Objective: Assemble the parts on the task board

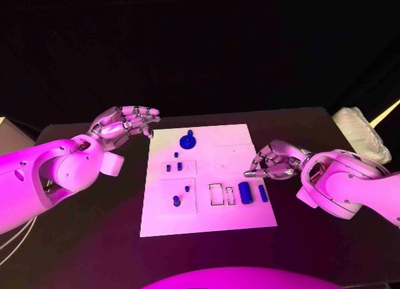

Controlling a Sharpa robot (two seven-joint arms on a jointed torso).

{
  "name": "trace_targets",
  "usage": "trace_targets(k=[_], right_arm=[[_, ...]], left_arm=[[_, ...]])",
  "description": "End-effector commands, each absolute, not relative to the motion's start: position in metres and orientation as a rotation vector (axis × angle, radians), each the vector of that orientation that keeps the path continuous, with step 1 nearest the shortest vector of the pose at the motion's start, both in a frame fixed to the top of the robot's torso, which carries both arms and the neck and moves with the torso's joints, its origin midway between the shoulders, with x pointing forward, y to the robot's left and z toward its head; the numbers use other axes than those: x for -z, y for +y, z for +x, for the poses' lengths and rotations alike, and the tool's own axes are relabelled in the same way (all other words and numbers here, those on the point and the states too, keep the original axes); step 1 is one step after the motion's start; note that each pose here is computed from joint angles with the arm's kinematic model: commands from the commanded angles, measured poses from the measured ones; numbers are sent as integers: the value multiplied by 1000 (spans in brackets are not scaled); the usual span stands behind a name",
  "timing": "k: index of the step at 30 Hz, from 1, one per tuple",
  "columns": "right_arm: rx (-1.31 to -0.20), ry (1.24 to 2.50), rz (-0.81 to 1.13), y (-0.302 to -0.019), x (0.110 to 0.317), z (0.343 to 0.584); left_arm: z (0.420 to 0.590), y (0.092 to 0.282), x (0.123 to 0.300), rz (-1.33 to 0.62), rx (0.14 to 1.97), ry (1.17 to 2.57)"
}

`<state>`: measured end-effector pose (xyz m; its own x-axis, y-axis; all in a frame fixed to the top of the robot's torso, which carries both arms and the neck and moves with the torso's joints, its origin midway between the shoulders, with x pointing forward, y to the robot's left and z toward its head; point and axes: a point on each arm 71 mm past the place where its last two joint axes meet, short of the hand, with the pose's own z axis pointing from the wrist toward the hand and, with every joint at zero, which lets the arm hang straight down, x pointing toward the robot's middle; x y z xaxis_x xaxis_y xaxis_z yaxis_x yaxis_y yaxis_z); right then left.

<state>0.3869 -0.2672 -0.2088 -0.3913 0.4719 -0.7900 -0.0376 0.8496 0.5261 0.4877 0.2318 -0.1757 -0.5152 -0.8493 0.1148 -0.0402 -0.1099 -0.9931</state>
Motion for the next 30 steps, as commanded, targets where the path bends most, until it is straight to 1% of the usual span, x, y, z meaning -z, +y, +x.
trace_targets(k=[1,6,21,30], right_arm=[[-467,1975,271,-268,216,380],[-423,2000,278,-268,224,375],[-378,2058,222,-257,245,371],[-369,2055,154,-238,260,373]], left_arm=[[486,230,175,-993,1718,1551],[485,230,176,-993,1723,1554],[484,232,176,-995,1722,1560],[484,232,175,-992,1724,1554]])
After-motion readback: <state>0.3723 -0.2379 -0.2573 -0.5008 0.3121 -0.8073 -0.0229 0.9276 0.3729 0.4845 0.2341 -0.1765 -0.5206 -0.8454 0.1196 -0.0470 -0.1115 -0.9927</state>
